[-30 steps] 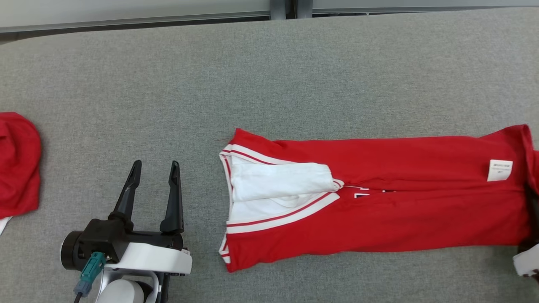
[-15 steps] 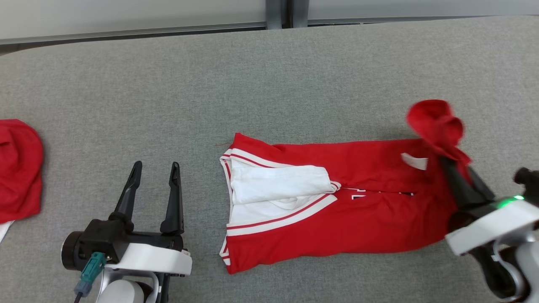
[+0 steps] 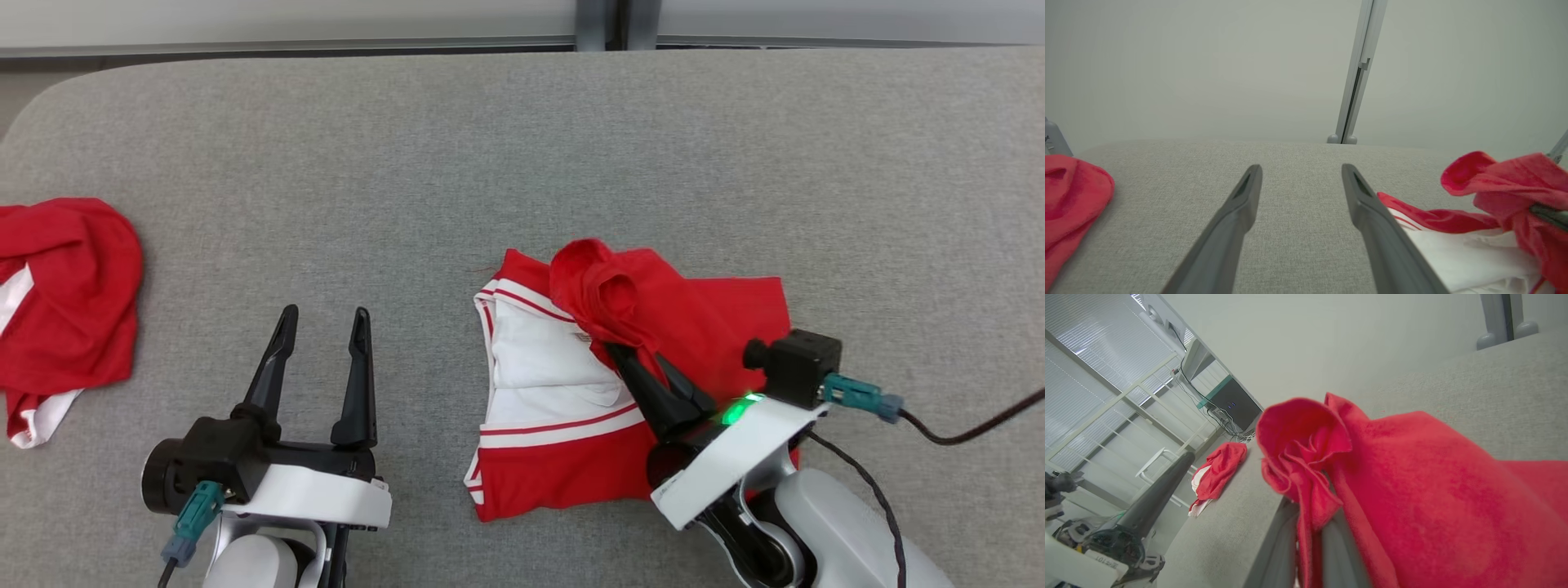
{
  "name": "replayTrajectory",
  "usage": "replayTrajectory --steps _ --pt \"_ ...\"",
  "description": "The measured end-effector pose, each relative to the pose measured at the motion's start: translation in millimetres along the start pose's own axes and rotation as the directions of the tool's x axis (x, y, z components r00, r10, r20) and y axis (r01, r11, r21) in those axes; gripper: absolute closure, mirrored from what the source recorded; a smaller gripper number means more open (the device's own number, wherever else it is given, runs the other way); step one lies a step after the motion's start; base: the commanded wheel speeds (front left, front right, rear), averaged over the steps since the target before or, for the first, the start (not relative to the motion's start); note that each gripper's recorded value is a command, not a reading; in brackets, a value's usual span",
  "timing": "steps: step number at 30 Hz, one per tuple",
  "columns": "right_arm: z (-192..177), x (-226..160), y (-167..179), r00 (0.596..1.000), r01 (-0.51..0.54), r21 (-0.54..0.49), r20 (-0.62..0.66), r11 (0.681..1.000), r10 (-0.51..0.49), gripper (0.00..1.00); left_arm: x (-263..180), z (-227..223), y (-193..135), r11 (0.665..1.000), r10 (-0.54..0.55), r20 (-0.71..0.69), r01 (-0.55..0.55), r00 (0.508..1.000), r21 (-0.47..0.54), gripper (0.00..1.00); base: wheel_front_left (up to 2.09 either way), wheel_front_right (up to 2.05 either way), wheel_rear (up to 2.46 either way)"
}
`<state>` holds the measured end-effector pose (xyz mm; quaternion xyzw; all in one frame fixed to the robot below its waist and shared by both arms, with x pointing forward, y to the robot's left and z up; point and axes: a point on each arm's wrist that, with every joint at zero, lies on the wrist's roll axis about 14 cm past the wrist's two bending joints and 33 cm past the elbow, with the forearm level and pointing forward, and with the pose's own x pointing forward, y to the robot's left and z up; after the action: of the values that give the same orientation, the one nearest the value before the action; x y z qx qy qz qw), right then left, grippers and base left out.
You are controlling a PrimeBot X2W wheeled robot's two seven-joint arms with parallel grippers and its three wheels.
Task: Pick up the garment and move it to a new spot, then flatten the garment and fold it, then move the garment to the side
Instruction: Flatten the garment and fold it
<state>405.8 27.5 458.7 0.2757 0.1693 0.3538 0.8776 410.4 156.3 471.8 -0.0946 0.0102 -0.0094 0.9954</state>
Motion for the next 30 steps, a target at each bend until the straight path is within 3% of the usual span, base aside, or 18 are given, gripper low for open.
replayTrajectory --steps 5,8,9,10,16,20,23,25,27,28,30 --pt "-16 10 -2 1.0 0.005 0.039 -0.02 0.999 -0.004 1.0 -1 -2 5 1.0 0.018 -0.005 -0.018 1.0 0.0 0.0 0.0 0.0 0.0" --pt "-23 14 4 0.999 -0.012 0.045 -0.035 0.999 0.013 0.38 -1 -2 4 1.0 0.017 -0.006 -0.017 1.0 -0.001 0.0 0.0 0.0 0.0" --pt "-25 14 4 0.999 -0.013 0.044 -0.041 0.999 0.015 0.09 -1 -2 3 1.0 0.015 -0.005 -0.015 1.0 -0.003 0.0 0.0 0.0 0.0" --pt "-26 14 5 0.999 -0.017 0.042 -0.042 0.999 0.019 0.0 0 -3 3 1.0 0.014 -0.006 -0.014 1.0 -0.005 0.0 0.0 0.0 0.0" --pt "-14 16 28 0.994 -0.113 -0.001 0.003 0.994 0.113 0.0 2 -4 -1 1.0 0.004 -0.007 -0.004 1.0 -0.005 0.0 0.0 0.0 0.0" --pt "26 11 22 0.986 -0.115 -0.082 0.112 0.99 0.124 0.0 4 -5 -4 1.0 -0.007 -0.007 0.007 1.0 -0.003 0.0 0.0 0.0 0.0" --pt "78 -4 -13 0.966 0.012 -0.17 0.258 0.985 0.033 0.0 6 -5 -7 1.0 -0.016 -0.006 0.016 1.0 -0.001 0.0 0.0 0.0 0.0" --pt "103 -23 -40 0.941 0.128 -0.228 0.336 0.965 -0.045 0.0 7 -4 -8 1.0 -0.023 -0.003 0.023 1.0 0.002 0.0 0.0 0.0 0.0" --pt "112 -44 -60 0.917 0.23 -0.262 0.38 0.937 -0.119 0.0 7 -3 -10 1.0 -0.028 0.0 0.028 1.0 0.006 0.0 0.0 0.0 0.0" --pt "112 -44 -60 0.917 0.23 -0.262 0.38 0.937 -0.119 0.0 7 -3 -10 1.0 -0.028 0.0 0.028 1.0 0.006 0.0 0.0 0.0 0.0" --pt "118 -67 -80 0.892 0.327 -0.297 0.411 0.897 -0.189 0.0 5 -3 -10 0.999 -0.033 -0.001 0.033 0.999 0.01 0.0 0.0 0.0 0.0"
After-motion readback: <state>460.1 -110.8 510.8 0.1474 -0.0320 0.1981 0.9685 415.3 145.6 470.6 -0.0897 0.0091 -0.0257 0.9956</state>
